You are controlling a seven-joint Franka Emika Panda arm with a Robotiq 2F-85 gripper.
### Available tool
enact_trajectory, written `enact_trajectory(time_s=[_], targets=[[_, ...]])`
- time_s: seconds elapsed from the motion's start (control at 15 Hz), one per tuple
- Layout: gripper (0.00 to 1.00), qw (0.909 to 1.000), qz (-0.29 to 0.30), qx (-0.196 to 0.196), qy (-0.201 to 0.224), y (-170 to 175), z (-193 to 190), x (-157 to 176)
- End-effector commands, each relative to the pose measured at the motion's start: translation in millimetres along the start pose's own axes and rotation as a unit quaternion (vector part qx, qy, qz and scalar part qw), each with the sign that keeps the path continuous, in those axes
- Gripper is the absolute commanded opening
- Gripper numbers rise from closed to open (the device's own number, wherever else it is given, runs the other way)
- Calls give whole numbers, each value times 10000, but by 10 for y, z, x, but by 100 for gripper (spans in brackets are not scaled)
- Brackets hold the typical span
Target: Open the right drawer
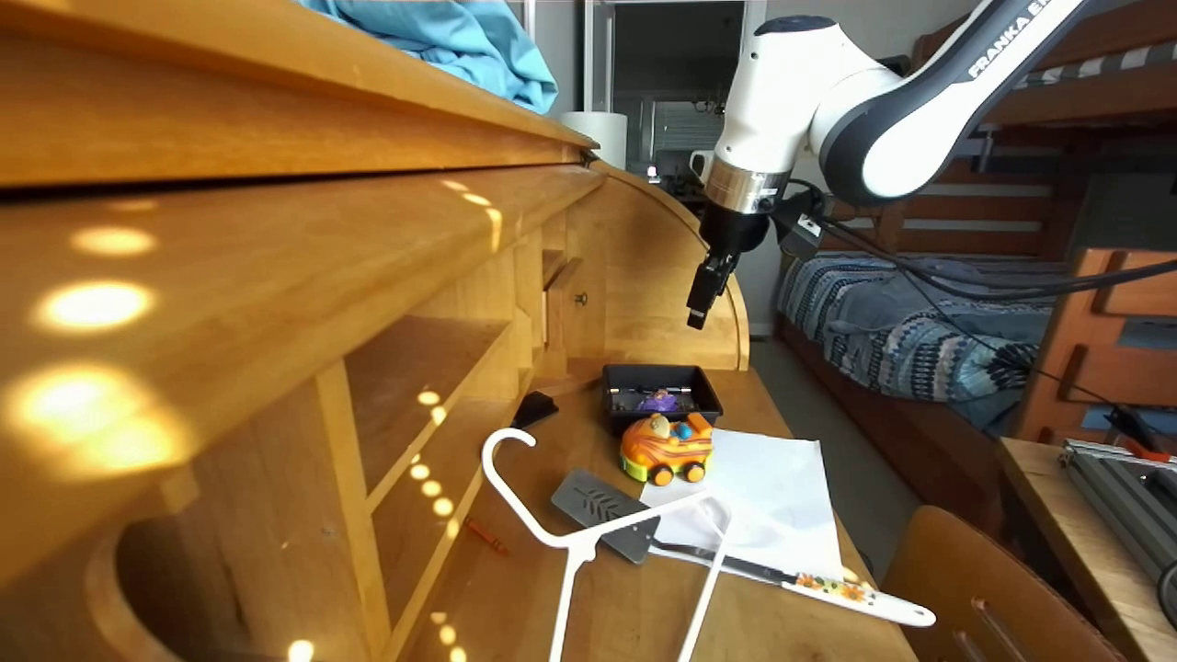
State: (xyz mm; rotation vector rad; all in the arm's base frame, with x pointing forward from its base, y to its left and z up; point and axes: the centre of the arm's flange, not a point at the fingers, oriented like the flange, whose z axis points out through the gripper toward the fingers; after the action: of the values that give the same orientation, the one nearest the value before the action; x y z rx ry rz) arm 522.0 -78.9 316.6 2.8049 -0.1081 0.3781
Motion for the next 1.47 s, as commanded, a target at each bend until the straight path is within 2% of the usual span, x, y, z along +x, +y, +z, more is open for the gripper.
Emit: enact_trajectory(time_s=[0.0,0.2,0.47,0.6,0.73,1.07,1.4], targets=[[100,10000,-3,4,2,-7,-2,1],[100,9962,-403,66,772,-225,0,15],[100,9793,-628,283,1905,-530,5,46],[100,9728,-632,341,2203,-574,24,64],[100,9677,-643,405,2402,-554,41,126],[100,9643,-703,526,2498,-528,140,217],[100,9574,-790,916,2621,-389,305,281]])
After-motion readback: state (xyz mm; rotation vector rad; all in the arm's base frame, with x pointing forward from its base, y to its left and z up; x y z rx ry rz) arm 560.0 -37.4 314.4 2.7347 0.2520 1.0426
